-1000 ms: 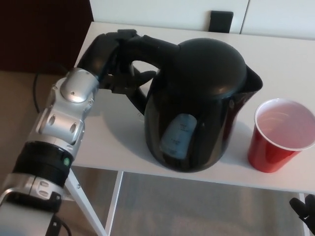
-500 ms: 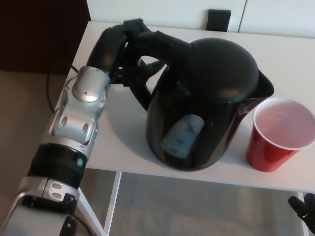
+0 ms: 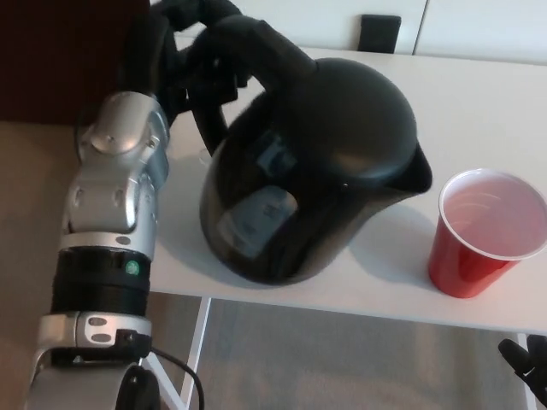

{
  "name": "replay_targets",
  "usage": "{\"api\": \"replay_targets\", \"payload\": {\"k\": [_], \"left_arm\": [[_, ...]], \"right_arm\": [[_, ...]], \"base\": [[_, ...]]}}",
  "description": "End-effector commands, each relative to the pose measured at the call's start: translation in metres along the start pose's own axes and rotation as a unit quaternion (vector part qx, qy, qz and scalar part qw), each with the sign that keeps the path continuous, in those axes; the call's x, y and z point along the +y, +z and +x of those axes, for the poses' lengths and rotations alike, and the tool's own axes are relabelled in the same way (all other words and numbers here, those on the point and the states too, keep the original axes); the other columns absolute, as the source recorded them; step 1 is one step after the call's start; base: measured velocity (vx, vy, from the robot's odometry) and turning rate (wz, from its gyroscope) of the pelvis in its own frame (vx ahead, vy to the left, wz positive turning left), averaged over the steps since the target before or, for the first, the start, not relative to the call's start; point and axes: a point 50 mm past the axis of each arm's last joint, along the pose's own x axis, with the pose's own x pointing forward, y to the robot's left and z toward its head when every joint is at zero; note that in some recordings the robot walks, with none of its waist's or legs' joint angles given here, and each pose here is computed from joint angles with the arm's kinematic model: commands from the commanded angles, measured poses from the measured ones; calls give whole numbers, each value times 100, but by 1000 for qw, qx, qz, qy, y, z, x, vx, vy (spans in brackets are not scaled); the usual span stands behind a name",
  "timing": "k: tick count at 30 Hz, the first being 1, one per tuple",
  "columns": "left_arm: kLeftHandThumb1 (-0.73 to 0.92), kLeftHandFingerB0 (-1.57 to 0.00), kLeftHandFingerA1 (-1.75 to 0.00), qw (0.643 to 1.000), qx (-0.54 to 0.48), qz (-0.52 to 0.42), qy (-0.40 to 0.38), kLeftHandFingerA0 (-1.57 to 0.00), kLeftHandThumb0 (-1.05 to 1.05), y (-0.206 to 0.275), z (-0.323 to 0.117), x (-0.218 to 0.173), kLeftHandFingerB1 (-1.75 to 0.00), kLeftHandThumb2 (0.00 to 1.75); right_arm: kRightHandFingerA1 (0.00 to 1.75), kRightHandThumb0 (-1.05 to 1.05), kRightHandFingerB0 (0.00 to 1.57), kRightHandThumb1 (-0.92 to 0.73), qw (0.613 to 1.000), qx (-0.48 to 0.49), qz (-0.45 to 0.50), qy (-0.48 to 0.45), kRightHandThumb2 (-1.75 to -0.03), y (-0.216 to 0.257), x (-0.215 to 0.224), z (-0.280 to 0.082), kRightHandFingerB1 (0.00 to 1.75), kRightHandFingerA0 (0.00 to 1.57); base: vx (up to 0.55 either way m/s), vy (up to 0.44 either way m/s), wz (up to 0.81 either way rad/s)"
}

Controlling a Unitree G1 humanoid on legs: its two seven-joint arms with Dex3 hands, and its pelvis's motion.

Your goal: The robot walk towards a table in front and uses its left hand to pick up the pot from the base and pour water to the cup on the right hand side

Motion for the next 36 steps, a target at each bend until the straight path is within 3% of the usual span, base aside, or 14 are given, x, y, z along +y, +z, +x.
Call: {"api": "replay_targets", "payload": {"k": [1, 9, 11, 12, 13, 15, 21, 22, 26, 27, 30, 33, 35, 36], "left_arm": [[66, -56, -175, 997, -29, -66, -11, -75, -10, 35, 4, -1, -174, 57], [68, -55, -175, 995, -32, -91, -22, -73, -8, 44, 1, -5, -175, 55], [68, -54, -175, 995, -36, -95, -23, -73, -6, 46, 1, -8, -175, 55], [66, -56, -175, 995, -37, -95, -19, -74, -7, 47, 2, -9, -169, 56], [63, -64, -175, 995, -37, -89, -11, -74, -9, 49, 3, -10, -150, 57], [63, -64, -175, 996, -37, -87, -7, -74, -9, 49, 3, -10, -150, 57], [66, -60, -172, 993, -89, 75, 10, -76, -10, 63, 9, -34, -153, 53], [59, -74, -161, 990, -93, 101, 12, -84, -25, 63, 10, -37, -156, 57], [57, -75, -158, 977, -104, 183, 23, -92, -26, 60, 14, -50, -159, 58], [56, -74, -170, 972, -108, 206, 28, -83, -26, 59, 16, -56, -162, 57], [56, -76, -164, 968, -112, 222, 34, -83, -29, 56, 19, -59, -157, 59], [55, -73, -171, 962, -117, 243, 40, -86, -29, 51, 22, -62, -161, 57], [55, -80, -158, 954, -131, 264, 49, -98, -29, 47, 23, -64, -153, 57], [54, -85, -148, 953, -133, 267, 52, -105, -28, 46, 23, -65, -148, 60]], "right_arm": [[57, -26, 36, -64, 1000, -24, 11, 6, -59, 16, 8, 7, 64, 48], [57, -27, 35, -63, 1000, -23, 10, 5, -58, 15, 8, 11, 62, 48], [66, -33, 36, -52, 1000, -19, 15, 3, -80, 15, 9, 11, 65, 50], [59, -26, 36, -65, 1000, -19, 15, 4, -59, 15, 9, 12, 63, 52], [59, -26, 37, -66, 1000, -19, 12, 6, -58, 15, 10, 12, 64, 52], [59, -26, 37, -66, 1000, -19, 10, 7, -58, 15, 10, 13, 64, 52], [58, -27, 38, -66, 999, -25, 2, 20, -59, 18, 17, 15, 66, 51], [60, -27, 39, -65, 999, -25, 3, 20, -58, 19, 17, 15, 65, 52], [60, -27, 39, -66, 1000, -24, 1, 19, -59, 19, 20, 15, 64, 52], [66, -33, 38, -54, 1000, -23, 0, 19, -82, 19, 21, 15, 65, 50], [60, -27, 39, -65, 999, -23, 0, 22, -58, 19, 22, 15, 64, 52], [61, -28, 34, -64, 999, -22, -4, 25, -59, 18, 24, 16, 56, 52], [64, -35, 32, -52, 999, -20, -15, 27, -80, 17, 25, 15, 60, 47], [57, -29, 35, -65, 999, -20, -16, 29, -59, 17, 25, 15, 59, 51]], "base": [[0, 0, 0], [0, 0, 0], [0, 0, 0], [0, 0, 0], [0, 0, 0], [0, 0, 0], [0, 0, 0], [0, 0, 0], [0, 0, 0], [0, 0, 0], [0, 0, 0], [0, 0, 0], [0, 0, 0], [0, 0, 0]]}}
